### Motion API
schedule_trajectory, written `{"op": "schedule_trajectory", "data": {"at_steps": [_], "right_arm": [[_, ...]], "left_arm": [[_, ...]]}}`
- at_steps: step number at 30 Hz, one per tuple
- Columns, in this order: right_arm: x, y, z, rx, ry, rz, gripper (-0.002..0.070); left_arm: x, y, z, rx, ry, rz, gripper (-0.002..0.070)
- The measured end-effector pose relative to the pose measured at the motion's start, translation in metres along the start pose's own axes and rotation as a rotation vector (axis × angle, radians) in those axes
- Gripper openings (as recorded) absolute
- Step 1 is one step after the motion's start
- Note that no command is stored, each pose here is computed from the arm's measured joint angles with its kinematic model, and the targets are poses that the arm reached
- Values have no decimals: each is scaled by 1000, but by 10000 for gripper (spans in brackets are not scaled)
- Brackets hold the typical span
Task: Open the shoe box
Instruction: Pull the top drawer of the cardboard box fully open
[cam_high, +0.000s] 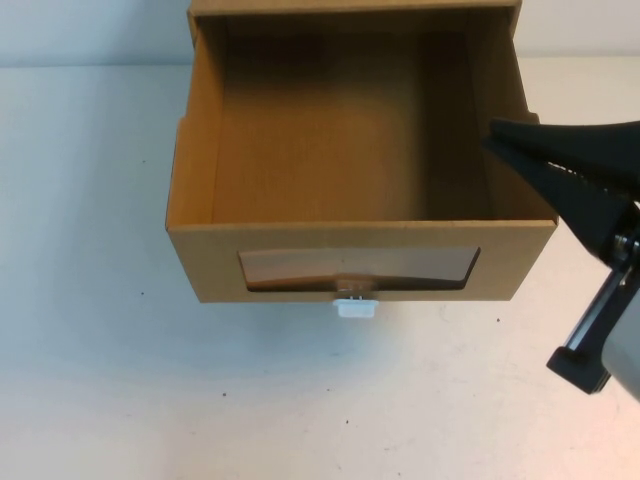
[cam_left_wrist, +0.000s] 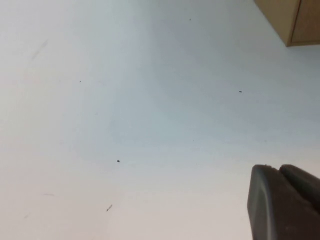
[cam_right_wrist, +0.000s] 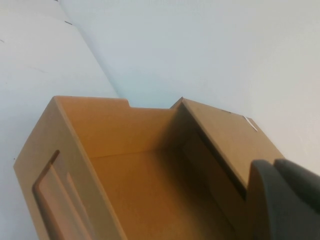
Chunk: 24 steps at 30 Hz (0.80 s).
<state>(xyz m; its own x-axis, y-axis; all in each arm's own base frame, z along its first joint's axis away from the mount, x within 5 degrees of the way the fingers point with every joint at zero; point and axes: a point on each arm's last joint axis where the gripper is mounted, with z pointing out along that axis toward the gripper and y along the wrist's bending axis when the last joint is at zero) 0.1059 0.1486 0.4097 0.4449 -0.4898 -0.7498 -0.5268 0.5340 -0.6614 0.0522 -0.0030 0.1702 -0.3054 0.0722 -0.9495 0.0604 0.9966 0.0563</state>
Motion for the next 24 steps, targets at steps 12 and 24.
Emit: {"op": "schedule_trajectory", "data": {"at_steps": [12, 24], "right_arm": [[0, 0, 0, -1, -1, 0, -14], [0, -22, -10, 64, -107, -16, -13]], "left_arm": [[0, 0, 0, 0, 0, 0, -6], [0, 0, 0, 0, 0, 0, -6]]}}
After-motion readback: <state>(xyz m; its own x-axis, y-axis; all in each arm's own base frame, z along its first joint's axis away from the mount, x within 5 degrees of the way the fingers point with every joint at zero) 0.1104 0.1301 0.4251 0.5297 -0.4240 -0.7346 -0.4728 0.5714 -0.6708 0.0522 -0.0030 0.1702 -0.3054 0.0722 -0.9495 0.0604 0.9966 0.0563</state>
